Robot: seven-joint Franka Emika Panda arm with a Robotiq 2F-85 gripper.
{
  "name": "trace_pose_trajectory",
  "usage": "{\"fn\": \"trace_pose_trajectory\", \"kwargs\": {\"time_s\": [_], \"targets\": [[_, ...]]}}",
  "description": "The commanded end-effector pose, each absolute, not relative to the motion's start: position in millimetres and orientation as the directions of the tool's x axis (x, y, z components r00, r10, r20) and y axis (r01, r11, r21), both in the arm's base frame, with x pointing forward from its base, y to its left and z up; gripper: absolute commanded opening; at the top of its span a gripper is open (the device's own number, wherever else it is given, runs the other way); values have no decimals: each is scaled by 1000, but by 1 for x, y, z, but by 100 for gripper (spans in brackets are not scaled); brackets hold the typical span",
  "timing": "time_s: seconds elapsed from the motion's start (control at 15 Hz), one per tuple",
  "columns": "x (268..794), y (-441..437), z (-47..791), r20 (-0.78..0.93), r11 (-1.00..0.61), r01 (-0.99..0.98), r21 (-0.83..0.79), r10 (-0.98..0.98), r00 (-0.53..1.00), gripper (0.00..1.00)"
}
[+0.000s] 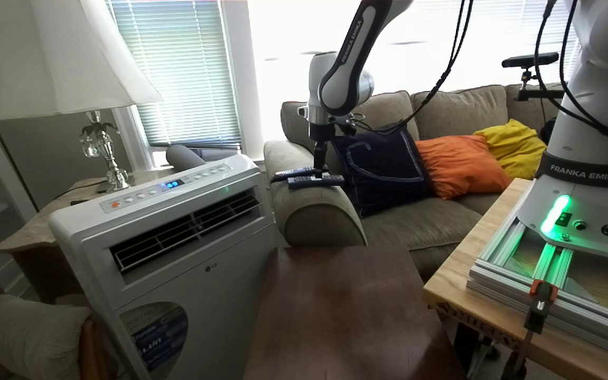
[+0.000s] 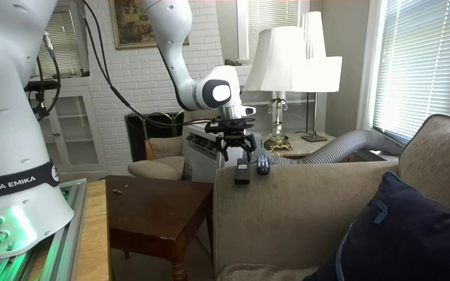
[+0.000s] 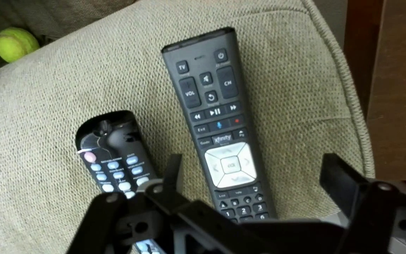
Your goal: Put the remotes on the sofa
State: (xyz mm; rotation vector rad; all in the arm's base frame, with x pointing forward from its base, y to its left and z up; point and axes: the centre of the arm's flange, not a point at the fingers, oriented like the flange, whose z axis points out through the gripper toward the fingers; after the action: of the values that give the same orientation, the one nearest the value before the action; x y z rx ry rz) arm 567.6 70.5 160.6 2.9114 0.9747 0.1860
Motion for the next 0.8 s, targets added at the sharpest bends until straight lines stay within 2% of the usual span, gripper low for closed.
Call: {"fn": "trace_pose_trajectory", "kwargs": {"time_s": [0.0, 0.73], "targets": [[576, 73, 150, 119, -791, 603, 105, 612, 782, 100], [592, 73, 135, 150, -793, 596, 122, 609, 779, 100]]}}
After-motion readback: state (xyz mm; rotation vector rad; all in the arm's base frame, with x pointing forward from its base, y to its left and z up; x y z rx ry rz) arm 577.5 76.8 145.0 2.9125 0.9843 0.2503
